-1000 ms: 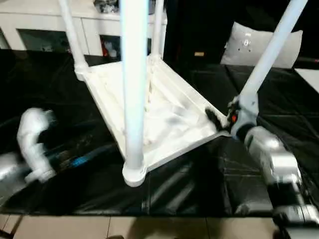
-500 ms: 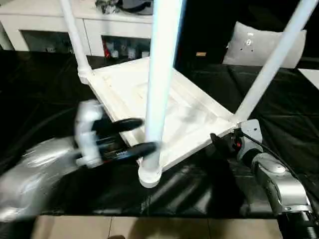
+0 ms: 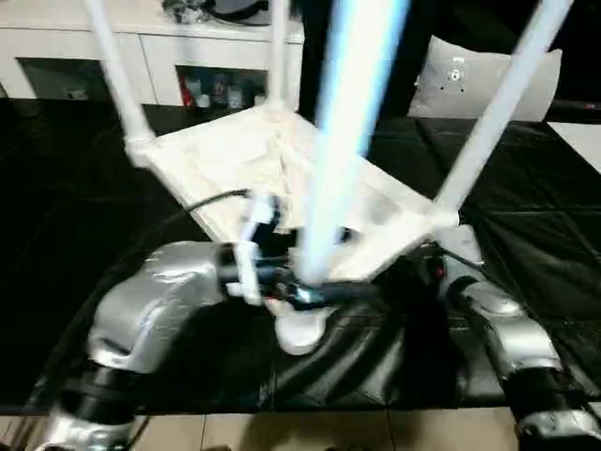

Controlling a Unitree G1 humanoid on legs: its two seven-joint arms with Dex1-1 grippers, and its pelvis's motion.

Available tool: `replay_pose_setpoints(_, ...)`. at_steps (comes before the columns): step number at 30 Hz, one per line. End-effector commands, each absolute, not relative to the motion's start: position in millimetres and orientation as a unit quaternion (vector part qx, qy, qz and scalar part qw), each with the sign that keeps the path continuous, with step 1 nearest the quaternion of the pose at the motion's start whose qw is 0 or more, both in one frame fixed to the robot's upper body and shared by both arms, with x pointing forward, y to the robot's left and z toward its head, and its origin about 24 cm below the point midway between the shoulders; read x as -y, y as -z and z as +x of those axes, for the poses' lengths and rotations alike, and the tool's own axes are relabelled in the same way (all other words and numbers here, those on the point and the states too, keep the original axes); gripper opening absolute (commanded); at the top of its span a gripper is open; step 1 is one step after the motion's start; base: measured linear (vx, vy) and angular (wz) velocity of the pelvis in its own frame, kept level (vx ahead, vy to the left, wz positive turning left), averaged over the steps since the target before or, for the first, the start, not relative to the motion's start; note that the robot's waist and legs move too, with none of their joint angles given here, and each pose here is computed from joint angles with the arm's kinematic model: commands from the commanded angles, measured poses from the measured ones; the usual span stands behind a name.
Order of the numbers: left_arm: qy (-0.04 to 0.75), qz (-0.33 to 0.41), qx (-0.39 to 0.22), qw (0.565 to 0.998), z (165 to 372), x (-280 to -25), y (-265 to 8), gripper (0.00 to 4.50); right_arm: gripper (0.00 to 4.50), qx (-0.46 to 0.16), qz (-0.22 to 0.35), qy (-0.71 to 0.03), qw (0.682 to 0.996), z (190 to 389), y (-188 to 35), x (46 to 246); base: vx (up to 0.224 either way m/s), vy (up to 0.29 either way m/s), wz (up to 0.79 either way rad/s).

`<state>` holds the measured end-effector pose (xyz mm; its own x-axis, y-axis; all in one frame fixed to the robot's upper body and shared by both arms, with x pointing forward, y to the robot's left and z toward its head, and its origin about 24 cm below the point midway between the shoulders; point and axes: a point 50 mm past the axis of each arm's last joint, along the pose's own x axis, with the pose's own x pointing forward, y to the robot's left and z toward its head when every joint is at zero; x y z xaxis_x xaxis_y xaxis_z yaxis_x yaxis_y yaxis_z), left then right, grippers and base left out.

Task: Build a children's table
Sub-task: Rotate table base

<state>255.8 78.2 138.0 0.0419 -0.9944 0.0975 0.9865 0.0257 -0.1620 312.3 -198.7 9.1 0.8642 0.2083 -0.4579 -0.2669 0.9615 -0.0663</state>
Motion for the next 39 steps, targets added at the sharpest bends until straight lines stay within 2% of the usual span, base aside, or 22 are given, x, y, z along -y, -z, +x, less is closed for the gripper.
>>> replay_pose_setpoints(1, 0.726, -0.098, -0.011, 0.681, 247.8, -62.7, -146.1, 4.46, 4.50, -0.195, -0.062, -0.153, 0.967, 322.4, -22.3, 185.5, 0.000, 0.000, 0.00)
replay_pose_setpoints(4, 0.734, -0.104, -0.010, 0.671, 247.4, -49.1, -146.3, 4.46, 4.50, -0.185, -0.061, -0.171, 0.966, 325.2, -24.3, 178.9, 0.000, 0.000, 0.00)
replay_pose_setpoints(10, 0.707, -0.120, -0.003, 0.697, 261.3, -15.7, -149.8, 4.46, 4.50, -0.167, -0.062, -0.248, 0.952, 325.6, -26.1, 145.5, 0.000, 0.000, 0.00)
replay_pose_setpoints(13, 0.674, -0.085, 0.000, 0.734, 270.4, -2.8, -144.5, 4.46, 4.50, -0.164, -0.062, -0.267, 0.948, 325.5, -25.1, 134.3, 0.000, 0.000, 0.00)
replay_pose_setpoints(15, 0.662, -0.074, -0.001, 0.745, 273.6, -0.9, -142.6, 4.46, 4.50, -0.163, -0.062, -0.266, 0.948, 326.1, -24.7, 133.6, 0.000, 0.000, 0.00)
replay_pose_setpoints(19, 0.587, -0.038, 0.006, 0.809, 292.8, -1.6, -136.5, 4.46, 4.50, -0.168, -0.064, -0.239, 0.954, 329.2, -22.7, 139.4, 0.000, 0.000, 0.00)
replay_pose_setpoints(24, 0.554, -0.045, 0.013, 0.831, 302.3, -4.7, -136.2, 4.46, 4.50, -0.170, -0.048, -0.251, 0.952, 325.9, -21.6, 141.6, 0.000, 0.000, 0.00)
replay_pose_setpoints(26, 0.542, -0.050, 0.018, 0.839, 305.3, -3.6, -136.5, 4.46, 4.50, -0.164, -0.016, -0.283, 0.945, 320.9, -21.9, 138.7, 0.000, 0.000, 0.00)
replay_pose_setpoints(28, 0.558, -0.050, 0.018, 0.828, 301.8, -1.4, -135.8, 4.46, 4.50, -0.156, 0.008, -0.298, 0.942, 319.2, -24.3, 136.6, 0.000, 0.000, 0.00)
replay_pose_setpoints(32, 0.594, -0.053, 0.024, 0.802, 292.1, 2.8, -136.3, 4.46, 4.50, -0.146, 0.012, -0.313, 0.938, 319.0, -27.4, 133.5, 0.000, 0.000, 0.00)
replay_pose_setpoints(33, 0.630, -0.070, 0.029, 0.773, 282.0, 7.2, -139.0, 4.46, 4.50, -0.141, 0.015, -0.332, 0.932, 318.8, -29.4, 128.9, 0.000, 0.000, 0.00)
replay_pose_setpoints(39, 0.660, -0.094, 0.033, 0.745, 272.6, 12.6, -142.4, 4.46, 4.50, -0.140, 0.022, -0.362, 0.921, 318.4, -30.5, 121.2, 0.000, 0.000, 0.00)
